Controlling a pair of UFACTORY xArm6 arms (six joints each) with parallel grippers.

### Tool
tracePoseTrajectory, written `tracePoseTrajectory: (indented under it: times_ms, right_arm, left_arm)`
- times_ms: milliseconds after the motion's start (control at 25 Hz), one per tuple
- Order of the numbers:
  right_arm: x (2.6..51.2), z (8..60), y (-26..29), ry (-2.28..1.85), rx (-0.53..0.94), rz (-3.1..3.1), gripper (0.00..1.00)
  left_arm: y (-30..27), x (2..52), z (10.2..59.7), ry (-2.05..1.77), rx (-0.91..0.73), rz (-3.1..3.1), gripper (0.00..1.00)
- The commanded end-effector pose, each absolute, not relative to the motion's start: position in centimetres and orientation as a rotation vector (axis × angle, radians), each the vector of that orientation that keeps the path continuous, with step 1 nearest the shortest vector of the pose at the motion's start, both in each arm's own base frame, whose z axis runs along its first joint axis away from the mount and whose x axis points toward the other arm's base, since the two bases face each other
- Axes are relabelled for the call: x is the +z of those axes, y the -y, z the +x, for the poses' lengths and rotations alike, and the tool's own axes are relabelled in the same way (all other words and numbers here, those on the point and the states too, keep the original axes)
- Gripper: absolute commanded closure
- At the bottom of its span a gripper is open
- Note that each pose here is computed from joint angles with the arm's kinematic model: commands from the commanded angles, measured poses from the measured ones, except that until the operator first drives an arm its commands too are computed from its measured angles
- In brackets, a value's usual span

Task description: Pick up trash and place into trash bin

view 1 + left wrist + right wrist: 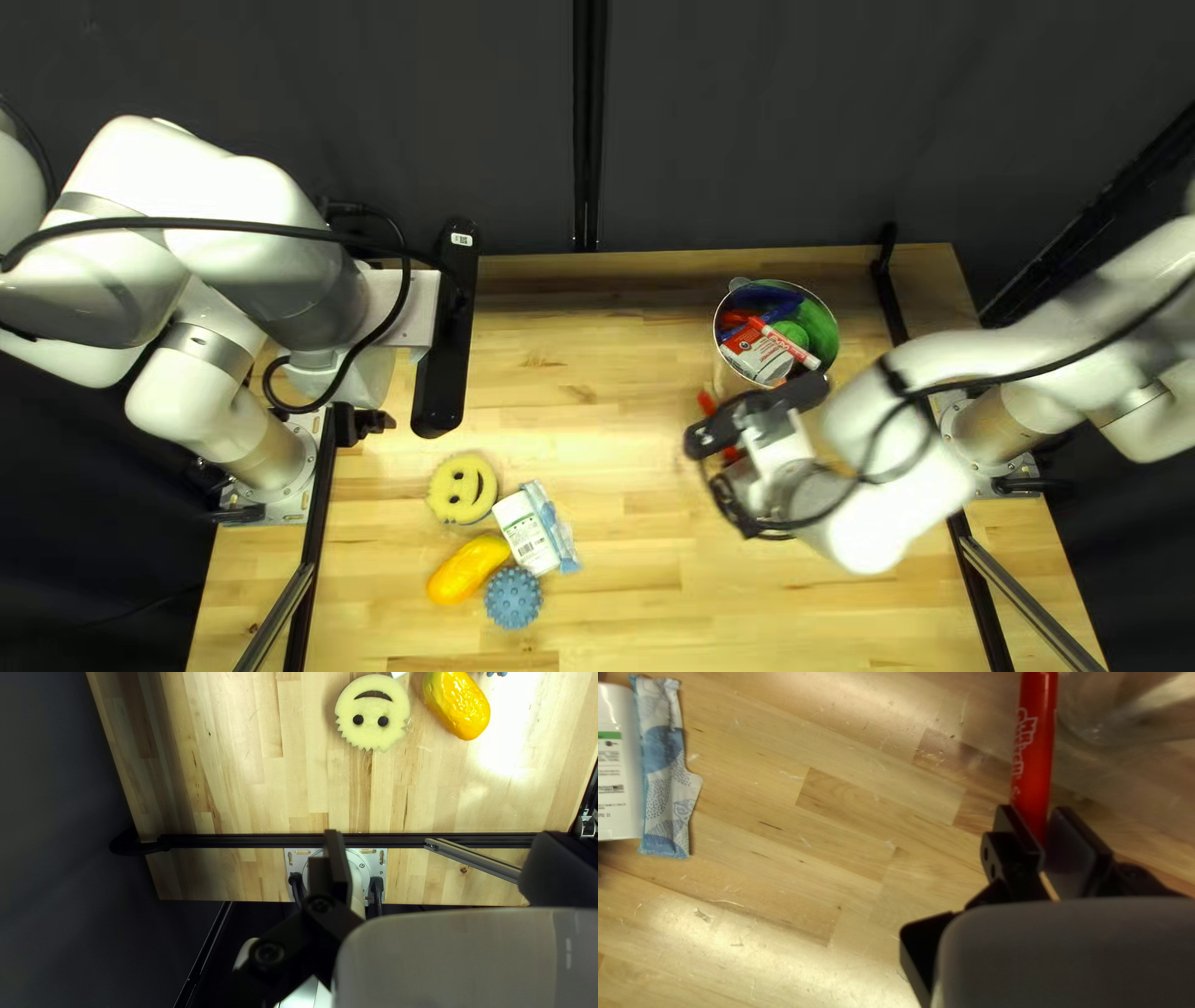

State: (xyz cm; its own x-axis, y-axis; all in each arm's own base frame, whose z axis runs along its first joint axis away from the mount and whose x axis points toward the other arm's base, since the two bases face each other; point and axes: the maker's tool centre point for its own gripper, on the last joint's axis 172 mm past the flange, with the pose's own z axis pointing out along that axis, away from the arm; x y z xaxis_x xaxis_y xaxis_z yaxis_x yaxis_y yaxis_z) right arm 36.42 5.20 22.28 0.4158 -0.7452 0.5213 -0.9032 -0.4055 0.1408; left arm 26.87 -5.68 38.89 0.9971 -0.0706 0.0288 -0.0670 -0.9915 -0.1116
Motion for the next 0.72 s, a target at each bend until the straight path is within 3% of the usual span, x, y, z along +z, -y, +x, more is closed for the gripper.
tracePoseTrajectory:
  times_ms: [40, 520, 600, 640, 680, 720]
  right_arm:
    - [22.5, 34.1, -1.4, 1.390, 0.481, 2.323, 0.93]
    - [19.7, 33.4, 5.2, 1.322, 0.457, 2.471, 0.91]
    - [19.6, 33.4, 5.3, 1.322, 0.453, 2.477, 0.70]
    - [19.7, 33.5, 5.3, 1.322, 0.450, 2.480, 0.36]
    - [19.9, 33.7, 5.0, 1.319, 0.442, 2.484, 0.31]
    - [20.2, 33.8, 4.6, 1.315, 0.441, 2.487, 0.00]
  left_arm:
    - [5.7, 38.9, 26.9, -0.105, -0.050, -3.029, 0.00]
    - [5.7, 38.9, 26.9, -0.105, -0.050, -3.029, 0.00]
    - [5.7, 38.9, 26.9, -0.105, -0.050, -3.029, 0.00]
    - [5.7, 38.9, 26.9, -0.105, -0.050, -3.029, 0.00]
    - [5.7, 38.9, 26.9, -0.105, -0.050, -3.029, 0.00]
    - [5.7, 38.9, 26.9, -0.105, -0.050, -3.029, 0.00]
